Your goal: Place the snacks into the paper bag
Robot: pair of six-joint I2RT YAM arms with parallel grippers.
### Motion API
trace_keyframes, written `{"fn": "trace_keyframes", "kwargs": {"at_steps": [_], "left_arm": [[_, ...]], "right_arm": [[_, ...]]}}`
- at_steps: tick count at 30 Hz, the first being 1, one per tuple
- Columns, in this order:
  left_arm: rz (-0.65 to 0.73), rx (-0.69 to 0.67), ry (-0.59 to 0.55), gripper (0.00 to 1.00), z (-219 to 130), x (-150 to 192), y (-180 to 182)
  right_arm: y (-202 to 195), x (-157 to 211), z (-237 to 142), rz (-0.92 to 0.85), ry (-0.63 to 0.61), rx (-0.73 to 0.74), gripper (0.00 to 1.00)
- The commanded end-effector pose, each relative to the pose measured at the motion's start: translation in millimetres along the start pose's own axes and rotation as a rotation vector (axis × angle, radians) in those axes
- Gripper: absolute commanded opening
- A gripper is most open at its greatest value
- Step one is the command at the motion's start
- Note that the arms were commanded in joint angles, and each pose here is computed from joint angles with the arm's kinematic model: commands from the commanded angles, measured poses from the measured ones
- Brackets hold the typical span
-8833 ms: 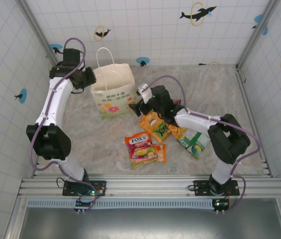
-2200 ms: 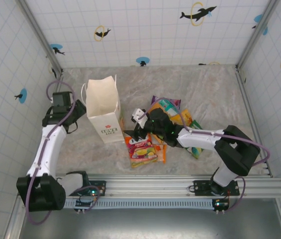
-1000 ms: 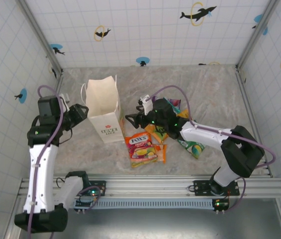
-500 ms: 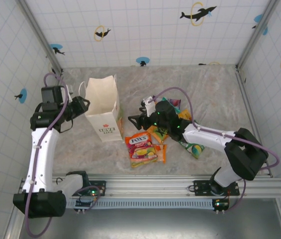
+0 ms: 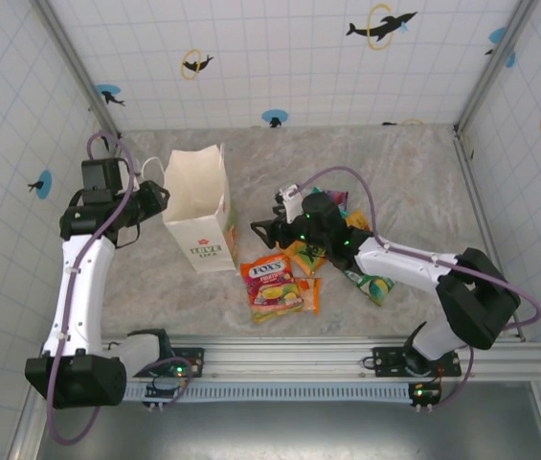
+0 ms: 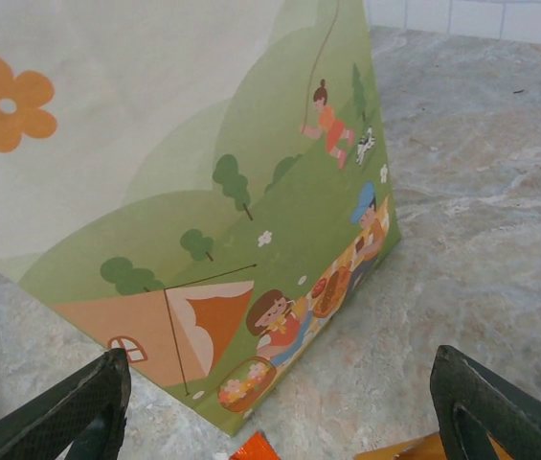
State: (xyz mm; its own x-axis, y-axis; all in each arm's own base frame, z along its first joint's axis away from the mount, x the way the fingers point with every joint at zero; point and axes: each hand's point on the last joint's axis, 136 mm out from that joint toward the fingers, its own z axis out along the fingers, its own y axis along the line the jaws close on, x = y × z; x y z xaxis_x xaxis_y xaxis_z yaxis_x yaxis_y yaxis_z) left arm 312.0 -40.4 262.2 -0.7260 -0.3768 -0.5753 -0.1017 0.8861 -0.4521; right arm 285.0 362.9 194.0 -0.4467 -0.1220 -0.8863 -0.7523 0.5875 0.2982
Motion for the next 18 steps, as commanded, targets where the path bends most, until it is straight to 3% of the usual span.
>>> {"fn": "trace_keyframes", "kwargs": {"at_steps": [1,6,18], "left_arm": [[0.022,-0.013,-0.002,0.28,2,0,2],[0.025,-0.007,-0.003,0.13,2,0,-1],[0.021,0.058,-0.03,0.0,5,1,-14]], "right_arm": [[0,-4,-10,0.01,-0.019,-0.001,0.83],[-4,-4,-14,0.039,-0.017,0.007,0.82],[-17,0,-34,0.088,-0.023,0.037,0.81]]}}
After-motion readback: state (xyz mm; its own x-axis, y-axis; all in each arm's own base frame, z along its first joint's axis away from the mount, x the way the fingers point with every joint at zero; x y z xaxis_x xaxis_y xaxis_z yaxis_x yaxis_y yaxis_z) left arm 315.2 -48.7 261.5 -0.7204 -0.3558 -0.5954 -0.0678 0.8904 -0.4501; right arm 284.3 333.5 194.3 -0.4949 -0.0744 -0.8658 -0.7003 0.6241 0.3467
